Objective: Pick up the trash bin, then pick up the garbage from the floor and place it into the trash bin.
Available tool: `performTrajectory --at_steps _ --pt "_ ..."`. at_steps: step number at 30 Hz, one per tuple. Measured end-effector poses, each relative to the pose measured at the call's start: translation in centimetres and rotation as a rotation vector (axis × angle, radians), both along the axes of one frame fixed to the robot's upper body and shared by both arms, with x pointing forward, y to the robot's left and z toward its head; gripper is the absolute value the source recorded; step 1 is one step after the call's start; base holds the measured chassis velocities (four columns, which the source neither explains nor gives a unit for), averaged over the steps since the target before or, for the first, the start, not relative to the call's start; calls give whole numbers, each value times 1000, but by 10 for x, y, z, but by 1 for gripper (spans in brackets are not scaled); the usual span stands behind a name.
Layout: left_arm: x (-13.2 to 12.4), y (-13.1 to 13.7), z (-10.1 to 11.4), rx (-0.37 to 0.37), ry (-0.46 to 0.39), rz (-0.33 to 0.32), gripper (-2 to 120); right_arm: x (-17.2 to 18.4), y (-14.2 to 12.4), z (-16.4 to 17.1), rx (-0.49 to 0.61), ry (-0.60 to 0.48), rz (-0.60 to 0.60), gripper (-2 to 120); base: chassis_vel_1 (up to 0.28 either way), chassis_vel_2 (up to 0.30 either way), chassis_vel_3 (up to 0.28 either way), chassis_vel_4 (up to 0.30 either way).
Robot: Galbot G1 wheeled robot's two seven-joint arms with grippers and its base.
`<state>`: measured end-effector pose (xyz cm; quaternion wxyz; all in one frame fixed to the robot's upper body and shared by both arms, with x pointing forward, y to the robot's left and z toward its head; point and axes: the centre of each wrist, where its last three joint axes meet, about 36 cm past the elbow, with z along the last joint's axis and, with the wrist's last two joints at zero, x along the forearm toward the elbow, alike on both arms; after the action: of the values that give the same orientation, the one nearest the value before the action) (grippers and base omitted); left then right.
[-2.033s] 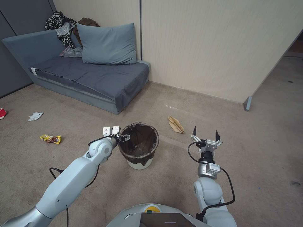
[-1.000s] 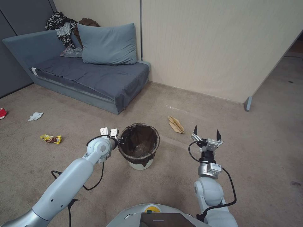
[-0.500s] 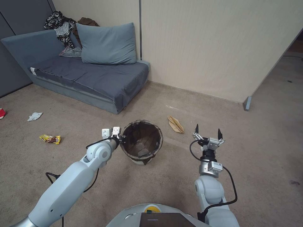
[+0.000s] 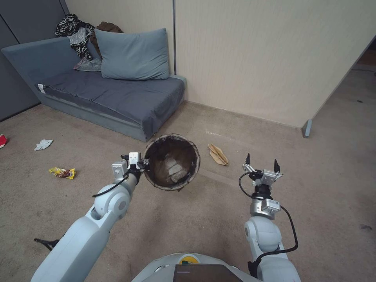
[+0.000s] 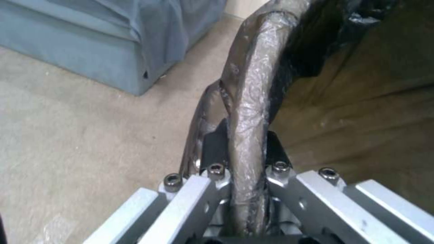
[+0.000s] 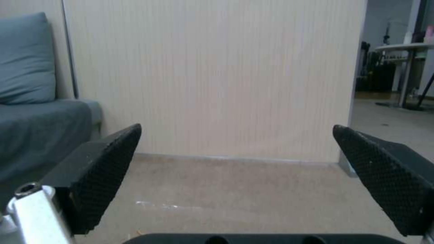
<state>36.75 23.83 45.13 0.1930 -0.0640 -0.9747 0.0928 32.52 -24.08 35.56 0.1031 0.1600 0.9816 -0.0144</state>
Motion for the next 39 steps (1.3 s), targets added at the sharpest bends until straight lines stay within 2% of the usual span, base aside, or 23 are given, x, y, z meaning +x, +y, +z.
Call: performTrajectory --at_steps 4,6,9,10,12,13,23,39 --pt "-19 -2 -11 -14 -20 27 0 1 -2 1 -3 2 -5 100 0 0 0 0" --pt "-30 -2 -25 20 -54 58 0 2 -2 1 -3 3 -9 100 0 0 0 0" --pt "-32 -2 -29 31 -60 65 0 3 -2 1 -2 4 -10 100 0 0 0 0" --pt "-42 -4 -39 49 -64 81 0 4 -2 1 -1 6 -12 100 0 0 0 0" --pt "-46 -5 -42 49 -59 83 0 4 -2 1 -1 7 -13 100 0 0 0 0" --pt "-57 -9 -49 49 -47 88 0 5 -2 1 0 7 -15 100 0 0 0 0" --pt "-78 -18 -56 63 -33 89 0 5 -6 0 -17 9 -23 100 0 0 0 0" --pt "-80 -32 -55 48 -41 83 0 5 -22 1 -51 3 -32 100 0 0 0 0"
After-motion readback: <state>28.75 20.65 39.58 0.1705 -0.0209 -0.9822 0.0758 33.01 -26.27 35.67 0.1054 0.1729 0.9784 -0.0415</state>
